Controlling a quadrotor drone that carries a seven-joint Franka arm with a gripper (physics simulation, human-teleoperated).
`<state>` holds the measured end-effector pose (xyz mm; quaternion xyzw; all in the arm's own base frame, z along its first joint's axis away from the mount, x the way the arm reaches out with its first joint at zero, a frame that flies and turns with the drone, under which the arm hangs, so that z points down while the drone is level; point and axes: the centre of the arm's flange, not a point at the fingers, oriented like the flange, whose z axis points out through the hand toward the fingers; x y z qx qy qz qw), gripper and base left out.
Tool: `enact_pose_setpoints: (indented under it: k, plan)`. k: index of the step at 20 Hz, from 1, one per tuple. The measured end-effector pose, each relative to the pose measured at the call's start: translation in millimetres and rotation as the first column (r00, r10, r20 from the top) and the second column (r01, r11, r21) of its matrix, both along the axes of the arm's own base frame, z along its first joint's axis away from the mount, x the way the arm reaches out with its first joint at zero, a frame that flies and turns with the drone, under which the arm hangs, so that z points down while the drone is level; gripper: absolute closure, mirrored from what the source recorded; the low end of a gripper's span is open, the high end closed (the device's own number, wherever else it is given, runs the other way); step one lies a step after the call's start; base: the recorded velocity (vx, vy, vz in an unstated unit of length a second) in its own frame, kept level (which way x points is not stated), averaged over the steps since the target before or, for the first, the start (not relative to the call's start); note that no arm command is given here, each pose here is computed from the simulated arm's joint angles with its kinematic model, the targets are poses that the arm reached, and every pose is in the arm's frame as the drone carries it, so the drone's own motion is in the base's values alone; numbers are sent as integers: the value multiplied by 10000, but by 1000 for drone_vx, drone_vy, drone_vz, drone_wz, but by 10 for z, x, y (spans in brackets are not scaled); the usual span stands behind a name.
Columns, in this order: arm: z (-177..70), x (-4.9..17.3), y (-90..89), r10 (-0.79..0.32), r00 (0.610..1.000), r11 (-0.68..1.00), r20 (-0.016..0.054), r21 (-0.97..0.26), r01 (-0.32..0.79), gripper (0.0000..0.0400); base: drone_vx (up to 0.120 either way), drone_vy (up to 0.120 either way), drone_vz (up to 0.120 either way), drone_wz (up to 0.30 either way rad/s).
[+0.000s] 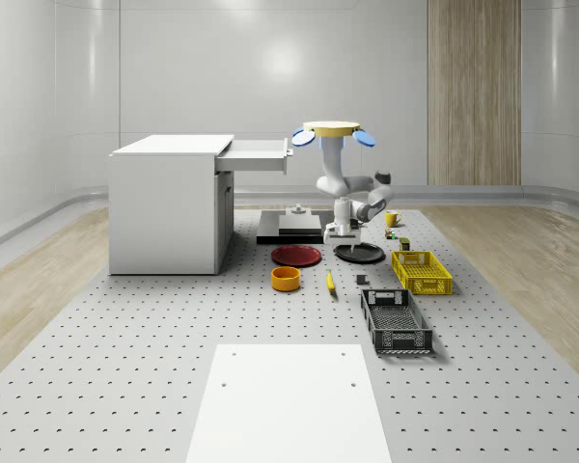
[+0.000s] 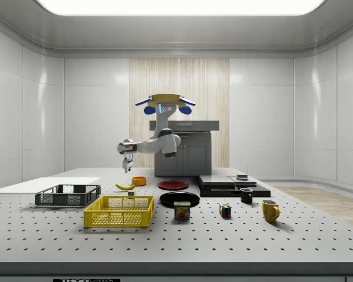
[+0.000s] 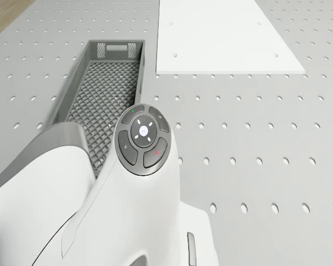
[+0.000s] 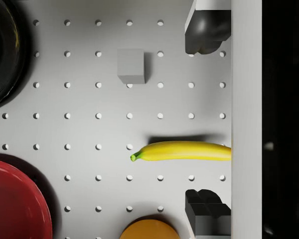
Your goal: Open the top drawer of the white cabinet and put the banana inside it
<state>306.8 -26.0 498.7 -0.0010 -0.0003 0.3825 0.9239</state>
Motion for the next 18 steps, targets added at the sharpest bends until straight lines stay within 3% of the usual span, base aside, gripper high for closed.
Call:
enact_pose_setpoints:
  k: [9,14,18]
  plan:
    - [0,0,0,0,10000,10000,0,0,0,0,0,0,-116,0]
    - [0,0,0,0,10000,10000,0,0,0,0,0,0,-64,0]
    - [0,0,24,-1,10000,10000,0,0,1,0,0,0,0,0]
